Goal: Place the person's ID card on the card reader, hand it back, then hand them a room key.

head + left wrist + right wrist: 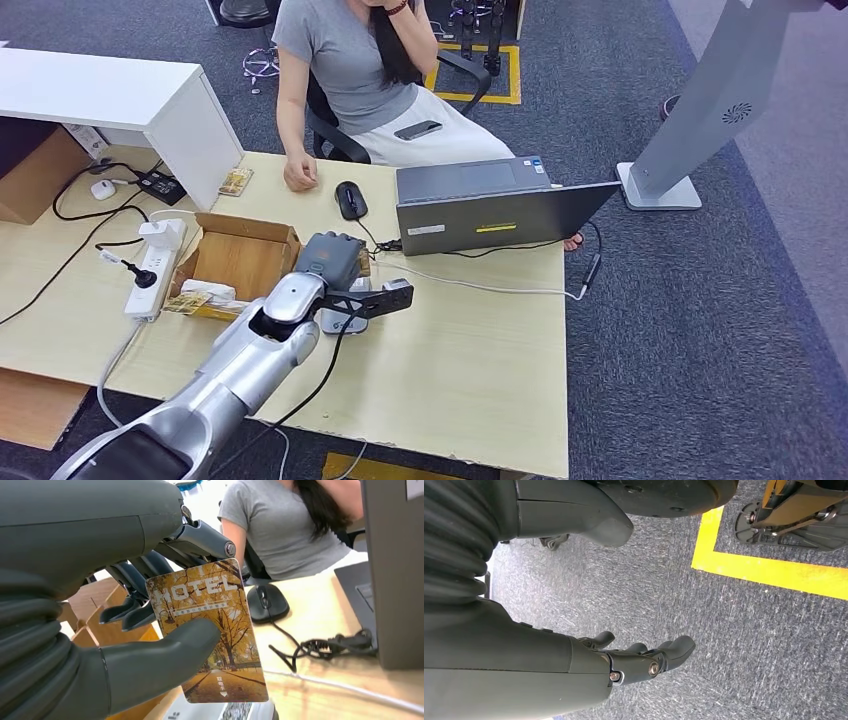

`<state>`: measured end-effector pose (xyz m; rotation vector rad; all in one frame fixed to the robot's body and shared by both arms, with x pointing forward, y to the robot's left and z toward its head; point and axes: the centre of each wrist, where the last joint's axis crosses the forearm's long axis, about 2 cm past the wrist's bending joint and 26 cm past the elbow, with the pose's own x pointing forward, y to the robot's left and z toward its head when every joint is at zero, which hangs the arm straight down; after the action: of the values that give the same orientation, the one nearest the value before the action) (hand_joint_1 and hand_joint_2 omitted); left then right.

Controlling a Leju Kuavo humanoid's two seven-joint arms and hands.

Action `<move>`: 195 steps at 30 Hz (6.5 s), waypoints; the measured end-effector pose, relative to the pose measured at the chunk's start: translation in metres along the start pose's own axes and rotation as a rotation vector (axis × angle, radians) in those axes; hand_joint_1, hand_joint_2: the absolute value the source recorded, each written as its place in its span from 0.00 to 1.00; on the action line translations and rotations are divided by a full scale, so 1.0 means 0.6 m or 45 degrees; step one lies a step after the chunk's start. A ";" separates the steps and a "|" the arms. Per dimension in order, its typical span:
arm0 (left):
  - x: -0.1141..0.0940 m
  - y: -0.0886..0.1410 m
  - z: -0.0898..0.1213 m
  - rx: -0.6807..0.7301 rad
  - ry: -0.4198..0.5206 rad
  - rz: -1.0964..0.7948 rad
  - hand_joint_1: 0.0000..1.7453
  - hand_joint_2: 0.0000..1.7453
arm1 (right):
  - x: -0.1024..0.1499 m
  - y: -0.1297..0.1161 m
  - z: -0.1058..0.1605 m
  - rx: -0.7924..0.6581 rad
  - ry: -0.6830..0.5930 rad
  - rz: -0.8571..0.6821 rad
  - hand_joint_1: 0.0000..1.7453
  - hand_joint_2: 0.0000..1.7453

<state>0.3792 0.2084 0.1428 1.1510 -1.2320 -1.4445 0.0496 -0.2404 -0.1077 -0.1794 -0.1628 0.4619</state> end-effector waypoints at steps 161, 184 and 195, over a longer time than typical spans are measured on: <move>-0.198 -0.064 0.223 0.205 0.259 0.226 0.00 1.00 | -0.014 0.010 0.002 0.016 0.035 -0.083 0.00 1.00; -0.200 -0.083 0.229 0.124 0.284 0.222 0.00 1.00 | -0.014 0.010 0.002 0.016 0.037 -0.077 0.00 1.00; -0.198 -0.089 0.235 0.098 0.287 0.223 0.00 1.00 | -0.014 0.009 0.002 0.016 0.040 -0.079 0.00 1.00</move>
<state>0.2581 0.3543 0.1119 1.1906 -1.2053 -1.1137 0.0393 -0.2393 -0.1088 -0.1690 -0.1345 0.3982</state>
